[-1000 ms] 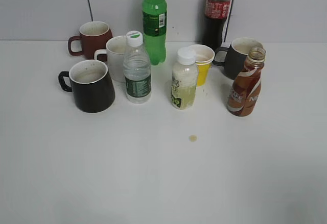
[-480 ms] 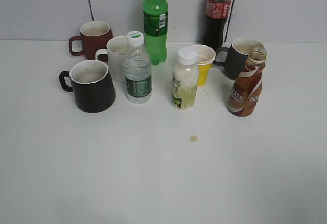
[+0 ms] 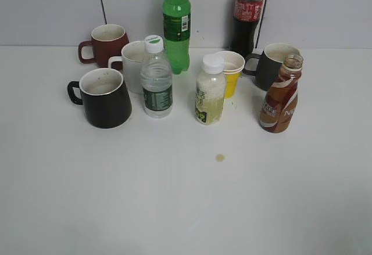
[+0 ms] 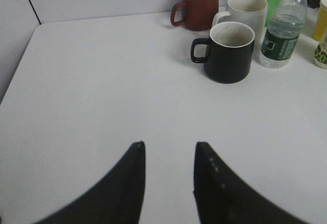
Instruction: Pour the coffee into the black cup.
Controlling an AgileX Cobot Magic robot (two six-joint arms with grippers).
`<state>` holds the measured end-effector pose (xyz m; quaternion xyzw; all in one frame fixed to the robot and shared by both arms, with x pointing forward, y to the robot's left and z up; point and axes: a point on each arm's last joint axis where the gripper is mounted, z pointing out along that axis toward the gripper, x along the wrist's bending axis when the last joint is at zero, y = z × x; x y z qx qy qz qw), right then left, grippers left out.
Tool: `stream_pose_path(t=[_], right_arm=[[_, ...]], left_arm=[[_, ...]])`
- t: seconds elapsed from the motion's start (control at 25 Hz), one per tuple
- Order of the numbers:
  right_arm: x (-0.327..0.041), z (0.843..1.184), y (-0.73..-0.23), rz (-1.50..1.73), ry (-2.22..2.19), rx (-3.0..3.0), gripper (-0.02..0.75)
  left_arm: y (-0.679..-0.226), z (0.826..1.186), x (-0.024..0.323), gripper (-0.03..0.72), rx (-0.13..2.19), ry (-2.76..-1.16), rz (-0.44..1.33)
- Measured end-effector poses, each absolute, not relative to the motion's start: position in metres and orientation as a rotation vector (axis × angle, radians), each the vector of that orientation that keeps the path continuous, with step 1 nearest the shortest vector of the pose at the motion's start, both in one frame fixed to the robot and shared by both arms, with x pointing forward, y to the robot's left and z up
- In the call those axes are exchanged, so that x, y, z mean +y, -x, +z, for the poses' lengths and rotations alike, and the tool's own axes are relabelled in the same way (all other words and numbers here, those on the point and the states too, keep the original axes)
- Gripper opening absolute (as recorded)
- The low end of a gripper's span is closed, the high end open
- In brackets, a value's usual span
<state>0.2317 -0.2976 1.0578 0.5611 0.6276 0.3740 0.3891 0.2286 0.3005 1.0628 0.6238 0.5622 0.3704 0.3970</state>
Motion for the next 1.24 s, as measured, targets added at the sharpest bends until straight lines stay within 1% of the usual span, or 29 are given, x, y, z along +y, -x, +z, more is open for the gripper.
stream_pose_path(t=[1.24], right_arm=[[-0.2976, 1.0579, -0.2316, 0.952, -1.426, 1.595, 0.591]], left_arm=[[-0.2286, 1.0628, 0.3006, 0.252, 1.425, -1.581, 0.939]])
